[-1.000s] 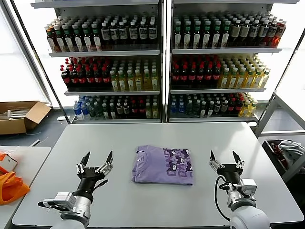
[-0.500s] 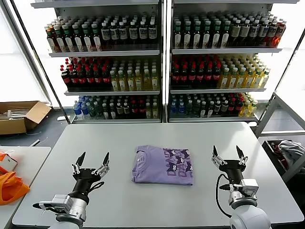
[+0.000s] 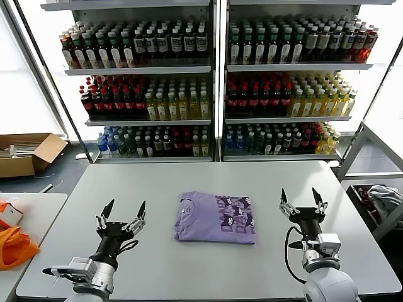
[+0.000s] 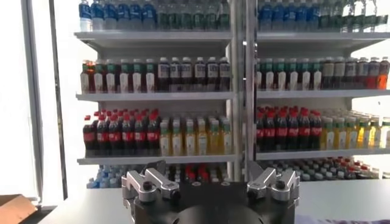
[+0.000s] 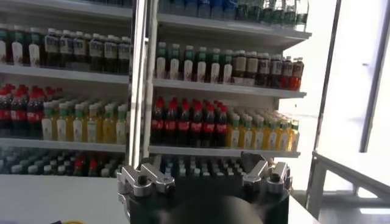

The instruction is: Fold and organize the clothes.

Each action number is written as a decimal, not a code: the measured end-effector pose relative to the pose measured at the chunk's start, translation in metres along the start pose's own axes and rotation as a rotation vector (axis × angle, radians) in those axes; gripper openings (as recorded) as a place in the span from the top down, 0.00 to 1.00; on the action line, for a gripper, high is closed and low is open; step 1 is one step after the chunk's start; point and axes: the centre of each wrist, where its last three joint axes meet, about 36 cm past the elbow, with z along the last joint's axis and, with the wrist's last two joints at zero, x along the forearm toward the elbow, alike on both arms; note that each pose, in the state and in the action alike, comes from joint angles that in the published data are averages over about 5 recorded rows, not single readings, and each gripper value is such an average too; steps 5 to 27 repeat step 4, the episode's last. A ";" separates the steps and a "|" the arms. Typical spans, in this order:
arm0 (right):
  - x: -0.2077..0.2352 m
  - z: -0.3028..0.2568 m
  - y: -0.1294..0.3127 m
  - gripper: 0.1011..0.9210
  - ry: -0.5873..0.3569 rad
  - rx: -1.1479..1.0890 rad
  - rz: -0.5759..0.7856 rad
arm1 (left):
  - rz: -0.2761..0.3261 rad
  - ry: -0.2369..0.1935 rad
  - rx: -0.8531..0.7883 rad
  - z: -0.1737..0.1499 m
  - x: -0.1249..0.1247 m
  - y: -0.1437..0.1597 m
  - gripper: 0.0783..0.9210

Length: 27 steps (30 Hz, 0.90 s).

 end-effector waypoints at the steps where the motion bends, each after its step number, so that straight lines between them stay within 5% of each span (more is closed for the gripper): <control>1: 0.000 0.000 0.000 0.12 0.000 0.001 -0.001 | 0.002 0.003 0.001 0.001 0.000 -0.001 0.12; 27: 0.001 -0.001 0.001 0.12 0.000 0.002 -0.002 | 0.007 0.010 0.001 0.002 0.001 -0.003 0.12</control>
